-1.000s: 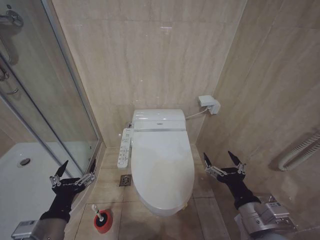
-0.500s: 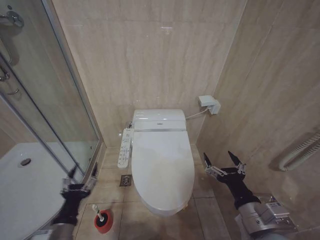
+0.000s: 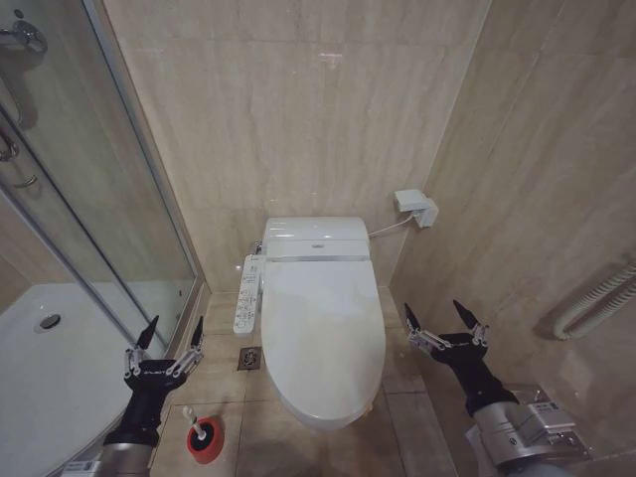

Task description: Open the toilet lid, clean the toilet bowl with a toilet brush, close the toilet lid, and flush.

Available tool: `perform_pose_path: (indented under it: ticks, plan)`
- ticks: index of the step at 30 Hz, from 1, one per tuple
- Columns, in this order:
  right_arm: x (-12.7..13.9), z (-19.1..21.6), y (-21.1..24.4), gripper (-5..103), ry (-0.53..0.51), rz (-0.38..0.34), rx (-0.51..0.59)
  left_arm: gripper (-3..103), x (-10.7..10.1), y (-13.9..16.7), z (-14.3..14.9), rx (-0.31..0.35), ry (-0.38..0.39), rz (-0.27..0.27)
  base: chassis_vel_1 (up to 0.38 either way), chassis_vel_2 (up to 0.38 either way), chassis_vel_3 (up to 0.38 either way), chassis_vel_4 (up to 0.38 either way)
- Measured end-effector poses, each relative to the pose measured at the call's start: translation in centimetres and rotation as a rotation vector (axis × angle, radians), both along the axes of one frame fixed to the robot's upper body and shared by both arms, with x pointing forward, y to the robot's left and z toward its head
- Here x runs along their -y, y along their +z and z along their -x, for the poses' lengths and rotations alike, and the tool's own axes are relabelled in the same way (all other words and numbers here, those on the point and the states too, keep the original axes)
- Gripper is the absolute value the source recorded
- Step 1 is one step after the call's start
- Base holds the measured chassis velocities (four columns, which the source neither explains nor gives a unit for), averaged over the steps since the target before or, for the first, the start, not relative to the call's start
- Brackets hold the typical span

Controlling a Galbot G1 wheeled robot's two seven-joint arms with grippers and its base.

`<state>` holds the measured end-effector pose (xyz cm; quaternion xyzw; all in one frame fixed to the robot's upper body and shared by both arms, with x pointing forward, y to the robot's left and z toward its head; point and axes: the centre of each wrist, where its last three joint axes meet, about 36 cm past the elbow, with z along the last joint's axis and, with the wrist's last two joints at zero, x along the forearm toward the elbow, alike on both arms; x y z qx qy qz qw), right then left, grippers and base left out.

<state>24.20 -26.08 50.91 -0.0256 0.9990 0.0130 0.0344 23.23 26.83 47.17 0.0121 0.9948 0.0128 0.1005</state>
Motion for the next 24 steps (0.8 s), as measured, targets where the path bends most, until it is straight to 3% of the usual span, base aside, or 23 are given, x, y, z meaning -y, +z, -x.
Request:
perform_pose_path:
  ticks: [10,11,18,19,24]
  plan:
    - [0.00,0.00,0.00,100,0.000,0.000,0.000,84,-0.63,-0.65,0.31,0.001,0.020,-0.046,0.000,0.000,0.000,0.000]
    - [0.00,0.00,0.00,100,0.000,0.000,0.000,93,-0.45,-0.73,0.34,0.001,0.028,-0.046,0.000,0.000,0.000,0.000]
    - [0.00,0.00,0.00,100,0.000,0.000,0.000,93,-0.15,-0.83,0.51,-0.012,0.037,-0.068,0.000,0.000,0.000,0.000]
    - [0.00,0.00,0.00,100,0.000,0.000,0.000,100,-0.14,-0.82,0.49,-0.011,0.037,-0.067,0.000,0.000,0.000,0.000]
    - [0.00,0.00,0.00,100,0.000,0.000,0.000,100,-0.10,-0.89,0.49,-0.007,0.027,-0.067,-0.029,0.052,0.041,-0.038]
